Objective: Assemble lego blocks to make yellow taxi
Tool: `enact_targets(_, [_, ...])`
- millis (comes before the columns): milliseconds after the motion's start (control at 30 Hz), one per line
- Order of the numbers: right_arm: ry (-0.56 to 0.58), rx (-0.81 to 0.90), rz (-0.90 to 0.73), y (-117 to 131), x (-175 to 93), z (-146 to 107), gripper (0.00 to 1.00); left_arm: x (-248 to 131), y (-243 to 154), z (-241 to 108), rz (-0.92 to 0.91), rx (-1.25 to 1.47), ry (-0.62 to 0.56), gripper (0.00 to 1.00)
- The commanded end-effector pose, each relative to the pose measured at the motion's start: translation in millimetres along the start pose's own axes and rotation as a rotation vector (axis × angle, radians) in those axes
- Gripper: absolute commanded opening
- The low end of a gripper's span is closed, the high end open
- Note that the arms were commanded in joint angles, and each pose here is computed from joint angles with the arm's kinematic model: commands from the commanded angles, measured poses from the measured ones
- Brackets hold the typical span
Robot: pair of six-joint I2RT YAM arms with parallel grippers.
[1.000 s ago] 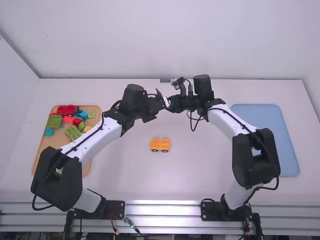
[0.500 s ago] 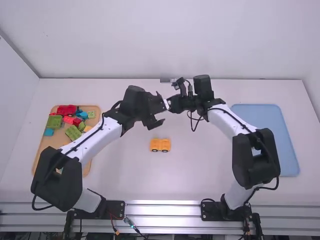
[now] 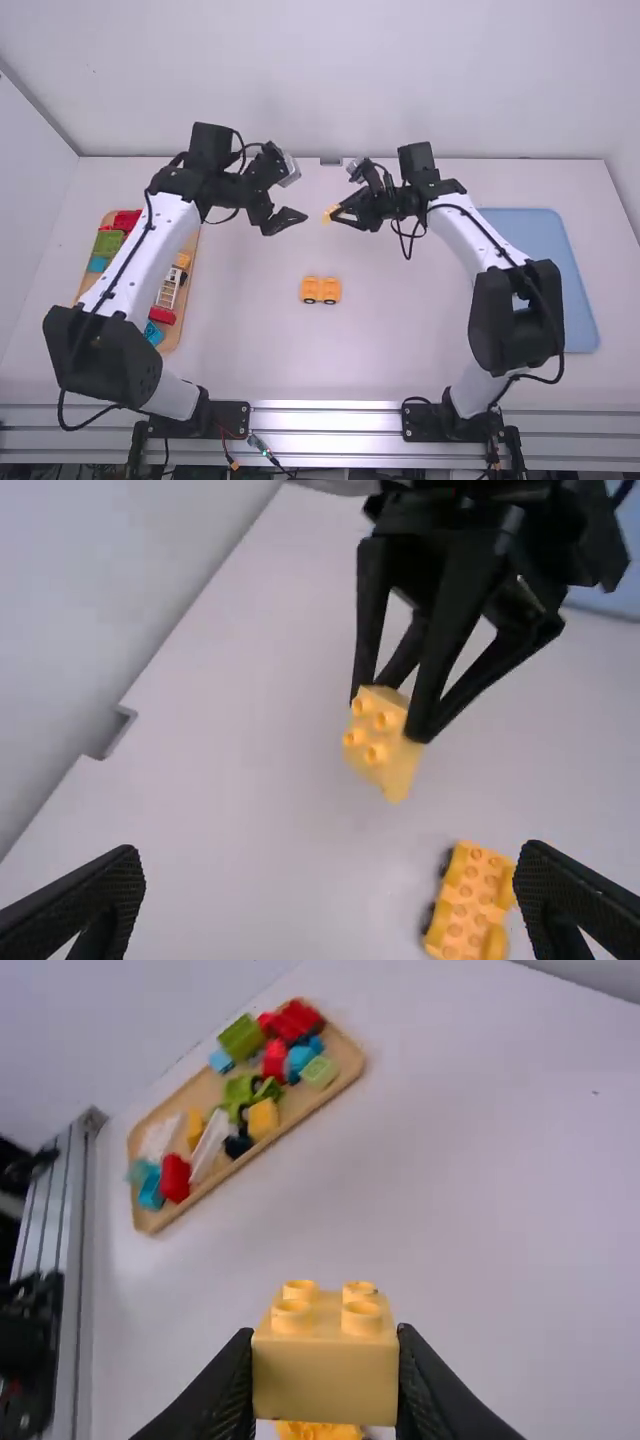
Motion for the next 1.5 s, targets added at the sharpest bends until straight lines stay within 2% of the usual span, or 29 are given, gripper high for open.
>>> enact_targets(0, [-0.014, -0.250, 0.049, 9.8, -0.3, 17.3, 0.26, 15.2, -3.9, -3.8, -0.169, 0.031, -0.063, 0.99])
enact_targets(167, [0.029, -0.367, 0.103, 27.4, 1.8, 24.2, 0.27, 25.9, -5.5, -16.3, -0.265, 0.055, -0.036, 0.99])
enact_targets(367, [0.049, -0.411, 0.127, 33.9, -1.5, 25.0, 0.26, 27.3, -14.4, -21.6, -0.361, 0.114, -0.096, 0.99])
enact_targets(700, [0.079, -0.471, 0.185, 46.6, 7.1, 19.9, 0.22, 37.5, -8.8, -25.9, -0.318, 0.068, -0.069, 0.98])
enact_targets(833, [0.074, -0.478, 0.182, 46.0, 7.2, 20.8, 0.22, 39.2, -9.0, -29.2, -0.316, 0.051, -0.057, 0.94])
enact_targets(1133, [0.061, -0.490, 0.180, 45.3, 7.4, 22.6, 0.23, 48.3, -16.2, -33.8, -0.344, 0.049, -0.056, 0.95])
enact_targets(1200, [0.062, -0.491, 0.180, 45.3, 7.5, 22.6, 0.22, 51.5, -17.5, -34.7, -0.344, 0.055, -0.053, 0.90])
enact_targets(1233, [0.062, -0.491, 0.180, 45.3, 7.5, 22.6, 0.22, 53.1, -18.1, -34.5, -0.344, 0.059, -0.052, 0.81])
enact_targets(1300, [0.062, -0.492, 0.180, 45.3, 7.5, 22.6, 0.22, 53.2, -17.9, -35.2, -0.344, 0.060, -0.054, 0.73])
enact_targets(1433, [0.062, -0.492, 0.180, 45.3, 7.5, 22.6, 0.21, 49.6, -14.1, -36.8, -0.332, 0.051, -0.056, 0.71])
enact_targets(1467, [0.062, -0.492, 0.180, 45.3, 7.5, 22.6, 0.21, 49.0, -12.9, -37.1, -0.327, 0.051, -0.057, 0.65])
Point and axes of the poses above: each hand's point on the last joint's axis, 136 mm out from that joint toward the fingers, its own x axis out along the fingers, its own y axis along the line the jaws close on, z = x × y, the point moved 10 cm from there along -x, back along the fingers, and after that the axes turned 3 degrees about -x, right-handed, at the moved point
